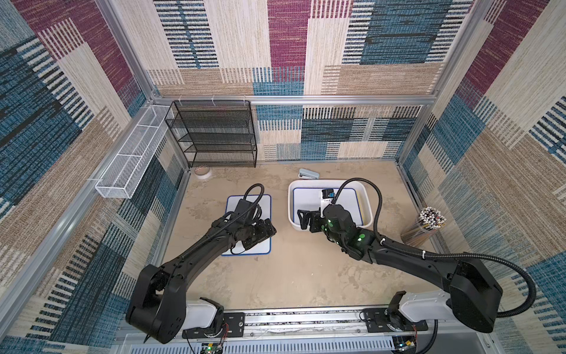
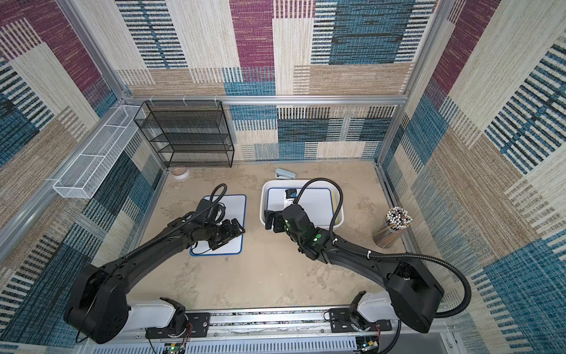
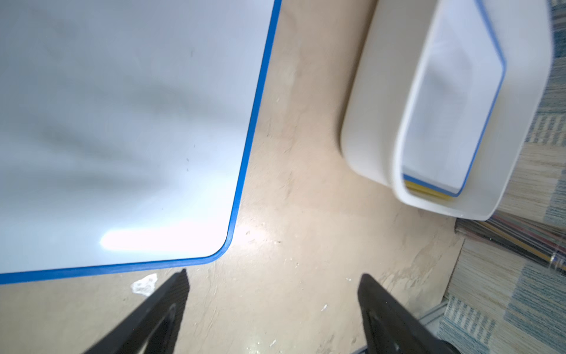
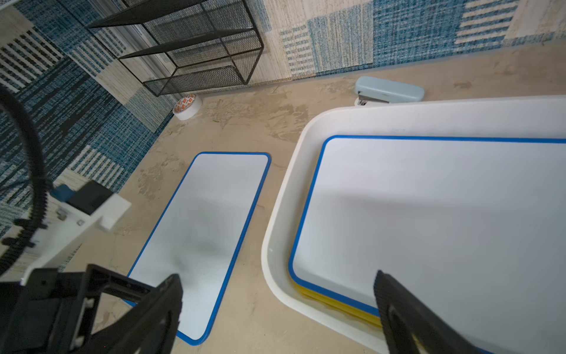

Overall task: Put the whiteboard into the storage box
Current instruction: Move the whiteboard to the center of the board, then move the storage box to the center of the board.

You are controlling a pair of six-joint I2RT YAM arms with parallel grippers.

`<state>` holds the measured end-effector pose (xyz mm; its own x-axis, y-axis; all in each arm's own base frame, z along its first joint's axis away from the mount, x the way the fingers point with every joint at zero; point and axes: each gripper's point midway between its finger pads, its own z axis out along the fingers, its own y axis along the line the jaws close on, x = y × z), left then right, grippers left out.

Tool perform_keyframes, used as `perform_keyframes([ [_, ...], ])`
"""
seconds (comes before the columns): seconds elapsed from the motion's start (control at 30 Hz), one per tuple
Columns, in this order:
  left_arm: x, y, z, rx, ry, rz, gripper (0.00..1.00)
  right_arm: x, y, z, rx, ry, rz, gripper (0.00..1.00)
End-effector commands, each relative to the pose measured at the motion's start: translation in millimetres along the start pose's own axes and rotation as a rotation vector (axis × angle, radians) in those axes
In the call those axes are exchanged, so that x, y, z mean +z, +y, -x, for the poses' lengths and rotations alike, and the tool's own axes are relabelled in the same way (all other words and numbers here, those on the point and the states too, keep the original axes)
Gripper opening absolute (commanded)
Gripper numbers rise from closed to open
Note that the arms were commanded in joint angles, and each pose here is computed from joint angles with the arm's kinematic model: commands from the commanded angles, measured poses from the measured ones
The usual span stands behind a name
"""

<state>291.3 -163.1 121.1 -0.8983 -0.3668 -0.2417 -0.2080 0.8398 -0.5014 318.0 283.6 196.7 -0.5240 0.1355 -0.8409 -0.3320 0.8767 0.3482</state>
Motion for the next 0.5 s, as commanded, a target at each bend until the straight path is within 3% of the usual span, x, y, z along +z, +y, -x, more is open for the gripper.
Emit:
perform_keyframes([
  [0.0,-22,33,15,0.058,-0.023,0.173,0.96,5,19,1,-0.005,-0.004,0.015,1.00],
  [0.27,-48,68,85,-0.019,-0.096,0.265,0.98,53,91,-22,0.014,0.122,0.071,1.00],
  [0.47,-21,66,117,-0.004,-0.112,0.222,0.97,116,107,-46,0.052,0.218,-0.062,1.00],
])
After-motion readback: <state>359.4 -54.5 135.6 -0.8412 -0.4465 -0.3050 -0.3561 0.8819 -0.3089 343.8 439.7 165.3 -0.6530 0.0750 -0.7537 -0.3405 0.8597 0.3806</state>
